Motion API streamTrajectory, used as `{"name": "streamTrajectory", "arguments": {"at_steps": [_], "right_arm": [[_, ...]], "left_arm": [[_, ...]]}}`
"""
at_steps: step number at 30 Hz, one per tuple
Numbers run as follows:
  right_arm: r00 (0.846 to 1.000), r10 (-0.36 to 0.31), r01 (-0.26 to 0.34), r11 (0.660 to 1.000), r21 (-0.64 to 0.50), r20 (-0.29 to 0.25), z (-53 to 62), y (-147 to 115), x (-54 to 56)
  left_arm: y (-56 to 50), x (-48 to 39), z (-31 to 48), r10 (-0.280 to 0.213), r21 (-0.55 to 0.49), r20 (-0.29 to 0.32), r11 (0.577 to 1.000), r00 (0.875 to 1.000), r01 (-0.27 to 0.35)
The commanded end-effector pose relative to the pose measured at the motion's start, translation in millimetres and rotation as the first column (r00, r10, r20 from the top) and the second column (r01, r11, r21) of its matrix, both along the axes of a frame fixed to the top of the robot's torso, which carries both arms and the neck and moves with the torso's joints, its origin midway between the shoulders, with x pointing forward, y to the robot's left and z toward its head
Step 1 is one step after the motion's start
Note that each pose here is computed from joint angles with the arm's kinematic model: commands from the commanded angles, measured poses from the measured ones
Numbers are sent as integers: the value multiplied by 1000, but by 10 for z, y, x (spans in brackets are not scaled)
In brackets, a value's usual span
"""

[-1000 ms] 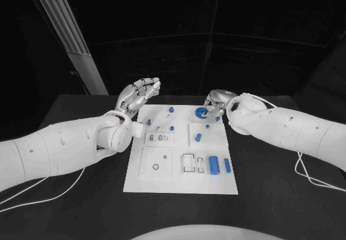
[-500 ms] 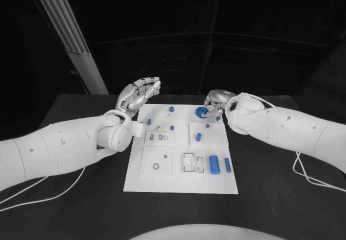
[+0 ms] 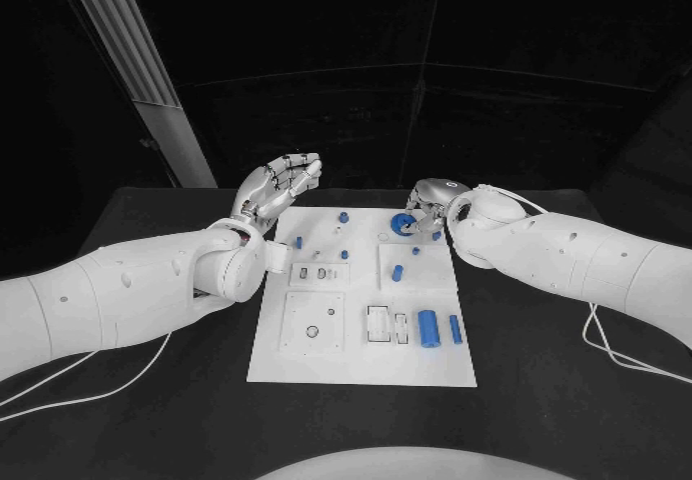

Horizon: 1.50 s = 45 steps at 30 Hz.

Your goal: Assemble the parts on the task board

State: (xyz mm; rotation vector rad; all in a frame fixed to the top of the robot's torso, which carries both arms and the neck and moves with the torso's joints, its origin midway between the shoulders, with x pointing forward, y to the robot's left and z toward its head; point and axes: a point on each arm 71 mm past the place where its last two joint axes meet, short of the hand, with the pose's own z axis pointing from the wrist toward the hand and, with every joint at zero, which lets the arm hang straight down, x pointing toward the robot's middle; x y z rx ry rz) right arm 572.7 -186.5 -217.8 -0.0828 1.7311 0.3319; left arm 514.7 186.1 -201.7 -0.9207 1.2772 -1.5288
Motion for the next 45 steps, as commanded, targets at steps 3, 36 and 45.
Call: {"name": "streamTrajectory", "arguments": {"at_steps": [3, 36, 45], "right_arm": [[1000, -6, 5, 1000, -20, -14, -3, 2, 5], [988, 1, -25, 987, 160, 152, 174, -42, -80], [978, 35, -85, 967, 240, 206, 330, 45, -203]], "left_arm": [[10, -58, 192, -3, -82, 255, 996, 967, 25], [21, -58, 190, -2, -81, 251, 996, 968, 23], [21, -49, 187, -1, -79, 251, 997, 968, 21]]}}
